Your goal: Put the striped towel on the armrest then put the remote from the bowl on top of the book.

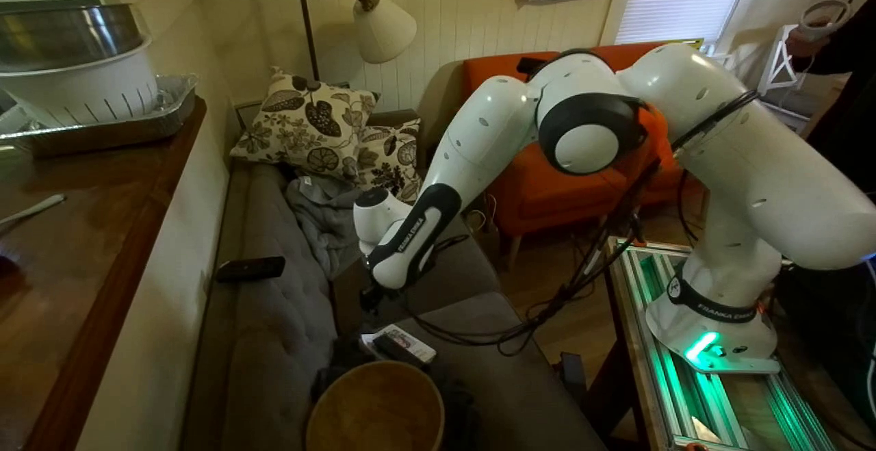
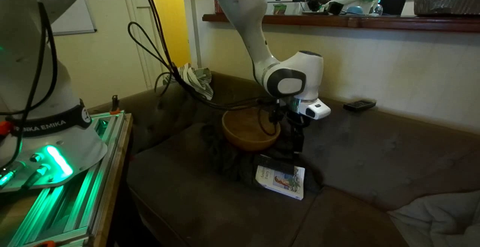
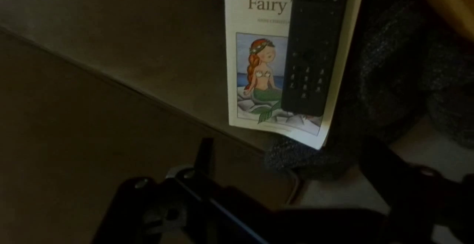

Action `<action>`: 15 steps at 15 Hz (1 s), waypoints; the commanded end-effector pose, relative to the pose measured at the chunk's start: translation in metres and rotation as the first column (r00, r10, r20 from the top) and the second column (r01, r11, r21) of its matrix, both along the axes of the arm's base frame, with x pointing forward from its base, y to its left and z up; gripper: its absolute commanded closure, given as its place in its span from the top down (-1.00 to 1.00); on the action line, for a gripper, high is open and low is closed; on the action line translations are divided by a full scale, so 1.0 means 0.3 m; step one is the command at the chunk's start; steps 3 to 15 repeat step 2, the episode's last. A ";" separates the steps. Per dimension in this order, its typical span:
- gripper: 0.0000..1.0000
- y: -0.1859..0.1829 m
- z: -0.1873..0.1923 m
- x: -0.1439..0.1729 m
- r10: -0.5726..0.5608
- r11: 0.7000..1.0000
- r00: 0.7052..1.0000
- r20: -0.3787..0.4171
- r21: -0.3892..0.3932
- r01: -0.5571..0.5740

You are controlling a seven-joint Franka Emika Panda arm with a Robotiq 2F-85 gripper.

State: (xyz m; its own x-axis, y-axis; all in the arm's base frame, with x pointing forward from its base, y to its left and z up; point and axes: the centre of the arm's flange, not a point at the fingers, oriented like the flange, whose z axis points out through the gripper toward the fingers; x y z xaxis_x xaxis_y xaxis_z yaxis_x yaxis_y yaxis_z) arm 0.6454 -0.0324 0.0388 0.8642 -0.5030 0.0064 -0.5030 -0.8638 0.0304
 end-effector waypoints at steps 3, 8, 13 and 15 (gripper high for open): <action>1.00 -0.058 0.114 -0.025 0.025 0.999 0.999 0.023 -0.038 -0.024; 1.00 -0.058 0.114 -0.025 0.025 0.999 0.999 0.023 -0.038 -0.024; 1.00 -0.058 0.114 -0.025 0.025 0.999 0.999 0.023 -0.038 -0.024; 1.00 -0.058 0.114 -0.025 0.025 0.999 0.999 0.023 -0.038 -0.024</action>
